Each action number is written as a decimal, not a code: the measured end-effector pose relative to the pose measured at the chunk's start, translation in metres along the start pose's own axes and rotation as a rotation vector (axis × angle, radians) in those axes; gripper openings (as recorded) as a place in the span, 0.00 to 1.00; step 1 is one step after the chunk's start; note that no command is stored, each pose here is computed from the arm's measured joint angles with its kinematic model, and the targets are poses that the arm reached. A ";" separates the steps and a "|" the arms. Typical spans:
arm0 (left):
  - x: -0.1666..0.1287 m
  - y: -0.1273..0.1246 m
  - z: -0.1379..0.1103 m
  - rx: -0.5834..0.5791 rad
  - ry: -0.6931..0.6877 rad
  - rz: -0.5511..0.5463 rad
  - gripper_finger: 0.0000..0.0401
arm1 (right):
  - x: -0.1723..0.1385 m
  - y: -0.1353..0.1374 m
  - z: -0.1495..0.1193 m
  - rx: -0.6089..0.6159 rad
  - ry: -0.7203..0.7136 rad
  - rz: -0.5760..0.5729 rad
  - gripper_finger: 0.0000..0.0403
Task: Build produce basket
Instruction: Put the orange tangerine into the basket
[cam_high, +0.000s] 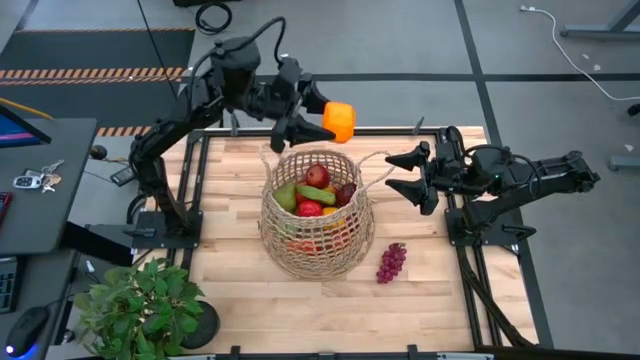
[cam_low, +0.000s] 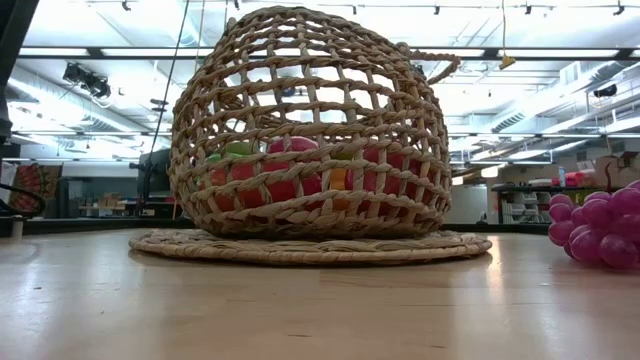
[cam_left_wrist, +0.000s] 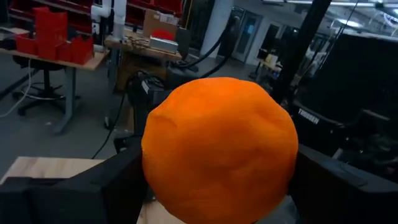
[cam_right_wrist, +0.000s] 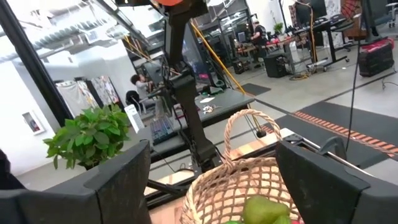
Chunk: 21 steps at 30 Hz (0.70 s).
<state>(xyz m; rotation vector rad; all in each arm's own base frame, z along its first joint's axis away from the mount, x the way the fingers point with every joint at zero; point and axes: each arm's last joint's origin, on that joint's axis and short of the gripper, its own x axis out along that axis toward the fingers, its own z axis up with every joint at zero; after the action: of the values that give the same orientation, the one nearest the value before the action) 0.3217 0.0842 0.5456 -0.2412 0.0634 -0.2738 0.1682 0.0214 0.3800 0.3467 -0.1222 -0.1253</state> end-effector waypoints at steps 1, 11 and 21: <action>-0.001 0.001 0.001 -0.008 -0.003 0.002 0.82 | 0.000 0.000 0.000 0.001 -0.002 0.002 0.86; 0.000 0.021 -0.037 -0.288 0.238 0.297 0.82 | 0.000 0.000 0.000 -0.002 0.000 0.003 0.86; 0.028 0.038 -0.112 -0.608 0.534 0.430 0.82 | 0.001 -0.002 0.001 -0.004 -0.003 -0.011 0.86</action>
<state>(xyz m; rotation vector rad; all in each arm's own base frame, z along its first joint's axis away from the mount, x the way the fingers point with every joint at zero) 0.3476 0.0870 0.4270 -0.7420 0.7258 0.1264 0.1685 0.0192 0.3799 0.3431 -0.1225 -0.1367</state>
